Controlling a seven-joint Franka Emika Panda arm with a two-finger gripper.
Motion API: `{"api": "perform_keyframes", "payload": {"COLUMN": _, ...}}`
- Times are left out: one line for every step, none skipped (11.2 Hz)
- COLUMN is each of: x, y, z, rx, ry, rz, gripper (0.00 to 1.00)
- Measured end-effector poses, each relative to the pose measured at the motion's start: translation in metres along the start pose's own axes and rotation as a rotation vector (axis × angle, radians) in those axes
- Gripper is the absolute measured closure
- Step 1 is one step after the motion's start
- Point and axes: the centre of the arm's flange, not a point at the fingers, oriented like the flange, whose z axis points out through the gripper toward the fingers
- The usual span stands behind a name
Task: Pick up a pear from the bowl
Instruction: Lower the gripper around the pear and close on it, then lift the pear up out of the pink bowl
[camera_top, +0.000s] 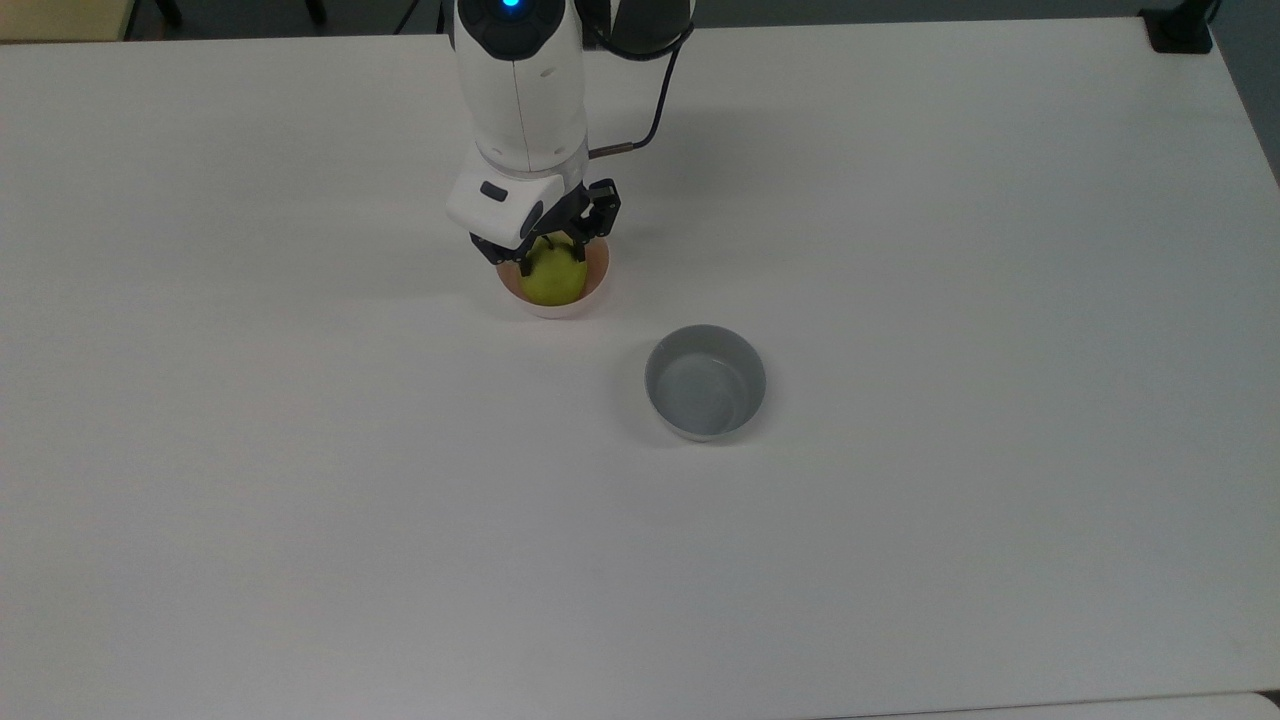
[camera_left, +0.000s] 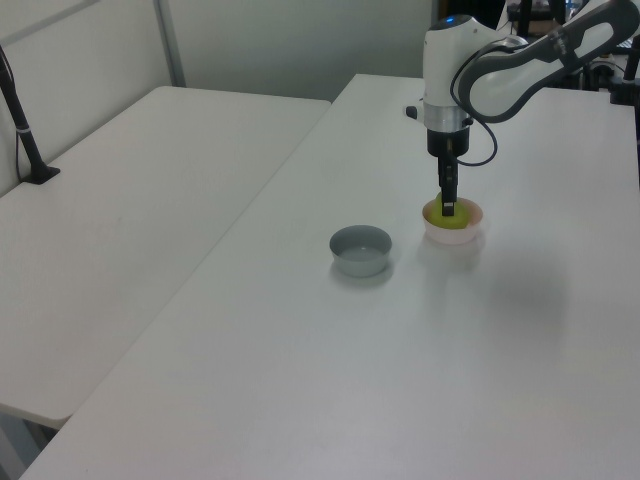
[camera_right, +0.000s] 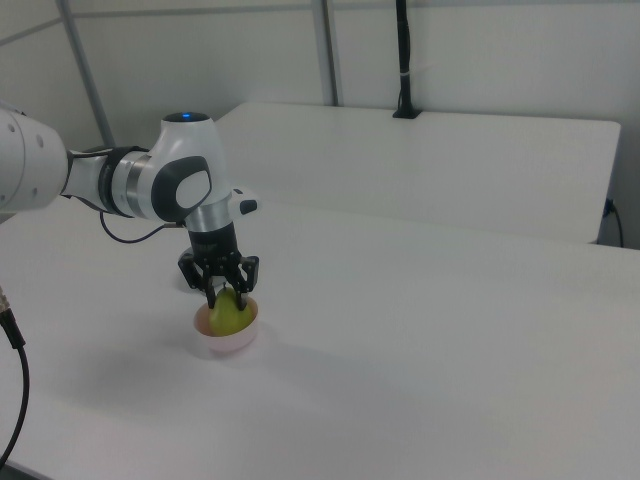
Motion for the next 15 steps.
{"api": "perform_keyframes", "payload": {"x": 0.000, "y": 0.000, "z": 0.000, "rx": 0.000, "ry": 0.001, "rz": 0.001, "gripper": 0.44}}
{"api": "perform_keyframes", "payload": {"x": 0.000, "y": 0.000, "z": 0.000, "rx": 0.000, "ry": 0.001, "rz": 0.002, "gripper": 0.44}}
{"api": "perform_keyframes", "payload": {"x": 0.000, "y": 0.000, "z": -0.001, "rx": 0.000, "ry": 0.001, "rz": 0.002, "gripper": 0.44}}
{"api": "perform_keyframes", "payload": {"x": 0.000, "y": 0.000, "z": -0.001, "rx": 0.000, "ry": 0.001, "rz": 0.002, "gripper": 0.44}}
{"api": "perform_keyframes", "payload": {"x": -0.001, "y": 0.000, "z": -0.001, "rx": 0.000, "ry": 0.000, "rz": 0.002, "gripper": 0.44}}
{"api": "perform_keyframes", "payload": {"x": -0.001, "y": 0.000, "z": -0.002, "rx": 0.001, "ry": -0.004, "rz": 0.002, "gripper": 0.44}}
{"api": "perform_keyframes", "payload": {"x": -0.002, "y": -0.001, "z": -0.004, "rx": 0.001, "ry": -0.006, "rz": 0.002, "gripper": 0.44}}
{"api": "perform_keyframes", "payload": {"x": -0.004, "y": -0.001, "z": -0.007, "rx": 0.001, "ry": -0.008, "rz": 0.002, "gripper": 0.44}}
{"api": "perform_keyframes", "payload": {"x": -0.005, "y": -0.001, "z": -0.011, "rx": 0.000, "ry": -0.006, "rz": 0.003, "gripper": 0.44}}
{"api": "perform_keyframes", "payload": {"x": -0.007, "y": 0.000, "z": -0.018, "rx": -0.002, "ry": -0.003, "rz": 0.005, "gripper": 0.54}}
{"api": "perform_keyframes", "payload": {"x": -0.008, "y": 0.001, "z": -0.023, "rx": -0.004, "ry": 0.002, "rz": 0.007, "gripper": 0.58}}
{"api": "perform_keyframes", "payload": {"x": -0.010, "y": 0.002, "z": -0.030, "rx": -0.005, "ry": 0.005, "rz": 0.010, "gripper": 0.59}}
{"api": "perform_keyframes", "payload": {"x": -0.012, "y": 0.004, "z": -0.036, "rx": -0.005, "ry": 0.003, "rz": 0.014, "gripper": 0.59}}
{"api": "perform_keyframes", "payload": {"x": -0.013, "y": 0.005, "z": -0.043, "rx": -0.006, "ry": 0.005, "rz": 0.016, "gripper": 0.59}}
{"api": "perform_keyframes", "payload": {"x": -0.013, "y": 0.005, "z": -0.048, "rx": -0.008, "ry": 0.010, "rz": 0.017, "gripper": 0.59}}
